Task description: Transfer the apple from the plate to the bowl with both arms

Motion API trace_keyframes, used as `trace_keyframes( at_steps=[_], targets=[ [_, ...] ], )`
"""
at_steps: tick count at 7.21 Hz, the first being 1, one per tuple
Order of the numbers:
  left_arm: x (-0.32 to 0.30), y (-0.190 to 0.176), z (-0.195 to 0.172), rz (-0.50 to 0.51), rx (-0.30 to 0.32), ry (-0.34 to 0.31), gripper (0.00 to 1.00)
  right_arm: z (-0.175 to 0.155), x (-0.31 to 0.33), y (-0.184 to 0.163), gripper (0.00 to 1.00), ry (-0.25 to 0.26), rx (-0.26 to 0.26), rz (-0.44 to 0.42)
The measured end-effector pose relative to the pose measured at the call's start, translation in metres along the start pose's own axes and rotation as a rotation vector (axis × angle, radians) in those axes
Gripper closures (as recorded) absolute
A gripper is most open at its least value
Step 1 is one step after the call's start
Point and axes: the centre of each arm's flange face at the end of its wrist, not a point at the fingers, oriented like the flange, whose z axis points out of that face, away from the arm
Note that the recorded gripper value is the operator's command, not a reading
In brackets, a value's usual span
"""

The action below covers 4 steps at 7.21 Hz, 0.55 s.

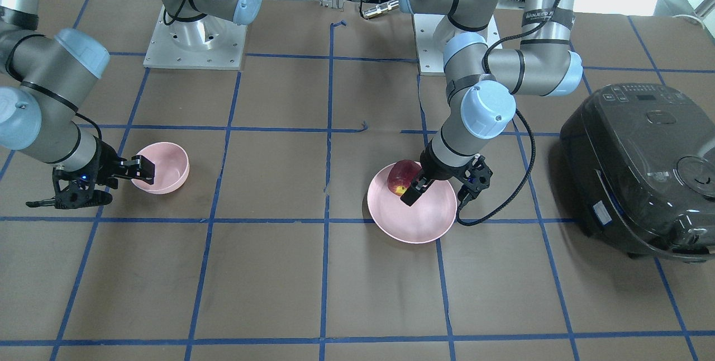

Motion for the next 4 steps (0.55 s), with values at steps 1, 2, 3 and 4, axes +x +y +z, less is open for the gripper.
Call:
trace_keyframes(
  at_steps=[1, 2, 3, 4],
  targets=[
    [-0.0016, 0.0013, 0.0028, 0.000, -0.003, -0.004, 0.00, 0.0028, -0.0002, 0.0007, 0.95, -0.002, -0.006, 0.000],
    [-0.0021, 0.0026, 0.0039, 0.000, -0.004, -0.005, 0.00, 0.0036, -0.0001, 0.0011, 1.00, -0.002, -0.009, 0.000],
    [-0.0020, 0.0036, 0.0043, 0.001, -0.005, -0.005, 0.00, 0.0033, 0.0002, 0.0011, 1.00, 0.001, -0.012, 0.001],
    [-0.0026, 0.0045, 0.0051, -0.006, -0.008, -0.006, 0.00, 0.0011, 0.0006, 0.0012, 1.00, 0.004, -0.013, 0.007]
  ],
)
